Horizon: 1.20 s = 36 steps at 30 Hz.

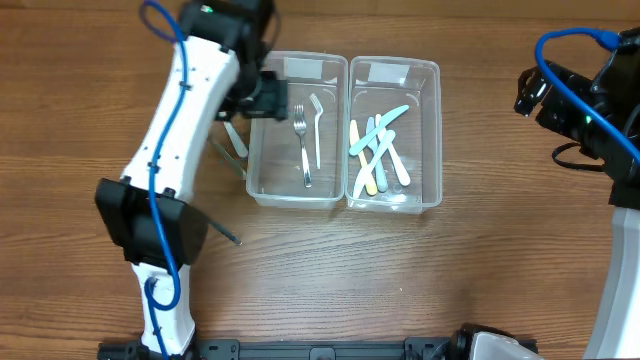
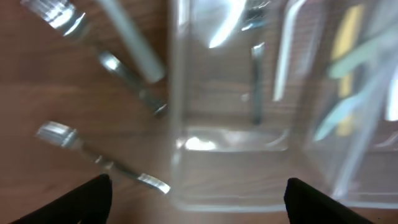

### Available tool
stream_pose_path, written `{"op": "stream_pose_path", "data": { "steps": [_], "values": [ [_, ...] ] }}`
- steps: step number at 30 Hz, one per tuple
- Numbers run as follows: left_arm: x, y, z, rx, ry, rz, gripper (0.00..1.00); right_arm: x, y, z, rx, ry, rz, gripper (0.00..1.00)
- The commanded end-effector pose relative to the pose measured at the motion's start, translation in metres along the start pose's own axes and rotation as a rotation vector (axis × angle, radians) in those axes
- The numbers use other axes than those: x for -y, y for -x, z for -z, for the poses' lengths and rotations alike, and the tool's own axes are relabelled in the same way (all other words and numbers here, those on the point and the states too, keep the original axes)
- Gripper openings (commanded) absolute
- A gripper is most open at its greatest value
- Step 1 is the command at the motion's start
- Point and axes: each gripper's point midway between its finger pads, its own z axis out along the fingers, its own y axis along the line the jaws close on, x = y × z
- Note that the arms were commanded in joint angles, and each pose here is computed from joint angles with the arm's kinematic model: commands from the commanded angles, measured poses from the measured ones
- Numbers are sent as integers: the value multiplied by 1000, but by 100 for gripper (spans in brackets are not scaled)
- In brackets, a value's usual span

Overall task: Pack container
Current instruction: 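Carry metal fork into left container and release, then move left gripper to the next metal fork and grasp it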

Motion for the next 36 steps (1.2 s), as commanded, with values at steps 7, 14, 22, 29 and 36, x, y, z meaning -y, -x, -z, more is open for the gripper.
{"op": "stream_pose_path", "data": {
  "steps": [7,14,22,29,36],
  "values": [
    [-79,-4,-6,-71,75,368,96,2,4,3,18,-12,-2,100],
    [-91,-13,-68,-144,98,486,89,2,4,3,18,-12,-2,100],
    [-80,4,-117,-80,15,562,64,2,4,3,18,-12,-2,100],
    [-91,7,-123,-41,70,759,54,2,4,3,18,-12,-2,100],
    [-100,17,-128,27,104,768,54,2,4,3,18,-12,-2,100]
  ]
}}
